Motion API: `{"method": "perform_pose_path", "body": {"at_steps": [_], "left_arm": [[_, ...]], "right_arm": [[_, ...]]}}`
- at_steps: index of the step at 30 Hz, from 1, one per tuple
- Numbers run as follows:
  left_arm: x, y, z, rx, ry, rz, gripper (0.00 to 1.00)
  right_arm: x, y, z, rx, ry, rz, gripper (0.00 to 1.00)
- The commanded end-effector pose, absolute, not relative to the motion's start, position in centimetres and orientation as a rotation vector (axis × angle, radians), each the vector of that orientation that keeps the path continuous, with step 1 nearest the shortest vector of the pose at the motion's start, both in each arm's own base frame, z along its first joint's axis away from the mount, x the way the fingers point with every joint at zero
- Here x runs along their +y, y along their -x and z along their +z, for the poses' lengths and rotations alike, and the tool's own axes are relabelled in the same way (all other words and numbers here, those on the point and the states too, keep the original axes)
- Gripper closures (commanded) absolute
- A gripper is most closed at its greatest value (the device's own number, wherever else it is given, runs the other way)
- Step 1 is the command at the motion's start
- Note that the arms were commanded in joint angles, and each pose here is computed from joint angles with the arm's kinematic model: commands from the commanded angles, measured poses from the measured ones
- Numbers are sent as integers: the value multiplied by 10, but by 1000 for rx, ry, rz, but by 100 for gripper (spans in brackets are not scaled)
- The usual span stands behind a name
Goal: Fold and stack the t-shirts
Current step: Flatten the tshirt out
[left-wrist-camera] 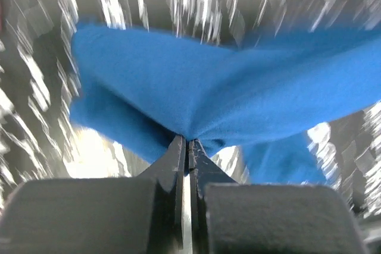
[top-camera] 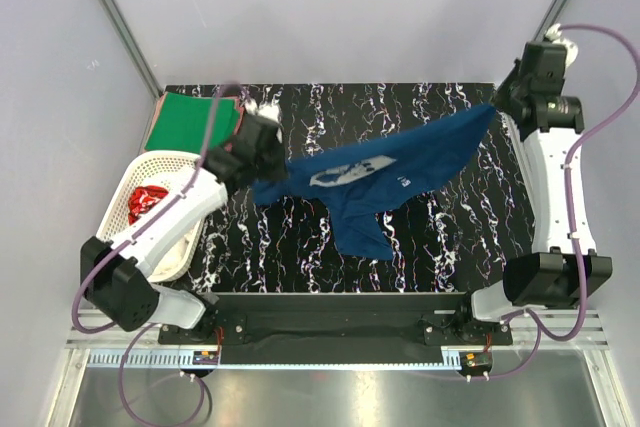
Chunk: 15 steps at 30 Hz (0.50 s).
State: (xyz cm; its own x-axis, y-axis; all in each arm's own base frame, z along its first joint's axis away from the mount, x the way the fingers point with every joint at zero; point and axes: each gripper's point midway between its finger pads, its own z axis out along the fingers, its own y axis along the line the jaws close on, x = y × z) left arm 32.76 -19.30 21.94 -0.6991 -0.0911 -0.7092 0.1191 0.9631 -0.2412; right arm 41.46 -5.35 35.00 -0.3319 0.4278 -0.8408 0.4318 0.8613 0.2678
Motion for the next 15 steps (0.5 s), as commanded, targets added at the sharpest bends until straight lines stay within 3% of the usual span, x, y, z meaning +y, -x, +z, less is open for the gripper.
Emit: {"method": "perform_pose_path", "body": {"at_steps": [1,2,5,6,9,15], "left_arm": [[-227,-284,172,2395,-39,-470,94],[-232,-263,139,2472,-65,-493,84],[-254,-224,104,2583,-87,-645,72],[-257,-219,105,2592,-80,-682,58],[-244,-234,140,2504,-80,-653,37],[-158,-328,161,2452,127,-381,37]], "right_arm": [[-69,-388,318,2010,-694,-131,100],[-69,-385,310,2028,-701,-132,100],[-65,-377,287,2087,-702,-127,100],[-66,-375,283,2100,-707,-142,100],[-69,-370,276,2115,-714,-168,100],[-53,-376,270,2126,-681,-57,100]]}}
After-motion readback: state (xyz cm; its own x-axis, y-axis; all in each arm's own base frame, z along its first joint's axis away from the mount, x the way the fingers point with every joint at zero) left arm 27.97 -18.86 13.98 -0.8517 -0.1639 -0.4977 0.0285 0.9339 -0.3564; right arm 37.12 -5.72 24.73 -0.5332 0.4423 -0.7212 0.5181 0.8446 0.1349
